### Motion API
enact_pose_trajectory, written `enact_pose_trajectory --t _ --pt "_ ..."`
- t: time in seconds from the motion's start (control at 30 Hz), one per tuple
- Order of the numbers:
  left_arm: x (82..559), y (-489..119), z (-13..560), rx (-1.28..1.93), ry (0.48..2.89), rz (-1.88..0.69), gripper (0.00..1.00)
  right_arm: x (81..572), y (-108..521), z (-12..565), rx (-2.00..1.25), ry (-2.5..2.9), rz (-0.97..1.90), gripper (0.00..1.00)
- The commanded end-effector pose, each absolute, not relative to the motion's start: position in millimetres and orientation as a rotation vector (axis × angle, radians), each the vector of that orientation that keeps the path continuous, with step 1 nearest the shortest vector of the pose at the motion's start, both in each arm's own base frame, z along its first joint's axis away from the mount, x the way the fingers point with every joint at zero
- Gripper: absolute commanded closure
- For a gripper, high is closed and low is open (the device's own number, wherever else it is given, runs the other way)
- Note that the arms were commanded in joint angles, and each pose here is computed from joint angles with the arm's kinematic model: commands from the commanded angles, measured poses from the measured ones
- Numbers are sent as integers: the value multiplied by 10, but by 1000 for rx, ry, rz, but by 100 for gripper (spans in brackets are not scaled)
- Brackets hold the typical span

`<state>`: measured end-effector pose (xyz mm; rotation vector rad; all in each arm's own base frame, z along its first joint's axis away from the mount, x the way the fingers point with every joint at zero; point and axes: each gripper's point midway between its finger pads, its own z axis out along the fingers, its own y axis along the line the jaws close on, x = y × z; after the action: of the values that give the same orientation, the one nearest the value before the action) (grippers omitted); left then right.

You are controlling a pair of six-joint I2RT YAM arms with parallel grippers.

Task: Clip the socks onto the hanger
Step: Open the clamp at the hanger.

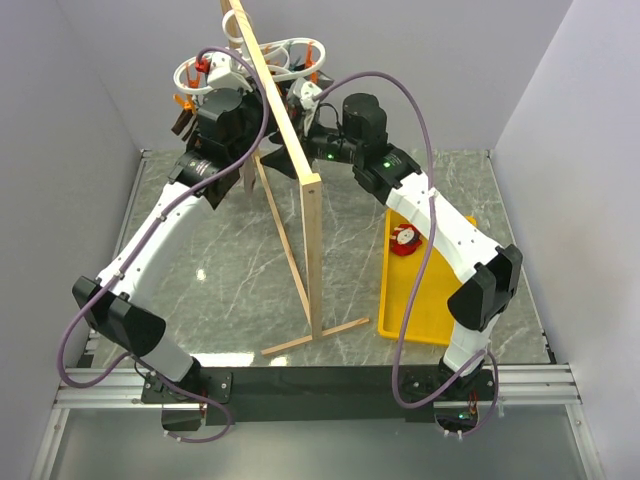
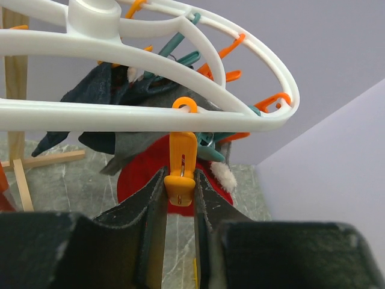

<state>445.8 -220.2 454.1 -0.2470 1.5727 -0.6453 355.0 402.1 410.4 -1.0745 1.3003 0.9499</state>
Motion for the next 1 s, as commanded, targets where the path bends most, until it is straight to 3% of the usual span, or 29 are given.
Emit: enact_pose_trajectory --t 0.0,0.13,0.33,0.97 --pt "4374 -2169 4943 -234 1471 -674 83 3685 3996 4198 -1010 1278 870 36" --pt "4328 -2178 4970 -229 1468 -694 83 4104 3854 4242 -776 1362 743 36" --pt "4215 -2192 5038 -196 1475 -720 82 4311 3788 4294 -713 1340 672 36" --pt "4004 -2037 4951 -190 1539 -785 83 4292 3719 4537 -680 1216 687 41"
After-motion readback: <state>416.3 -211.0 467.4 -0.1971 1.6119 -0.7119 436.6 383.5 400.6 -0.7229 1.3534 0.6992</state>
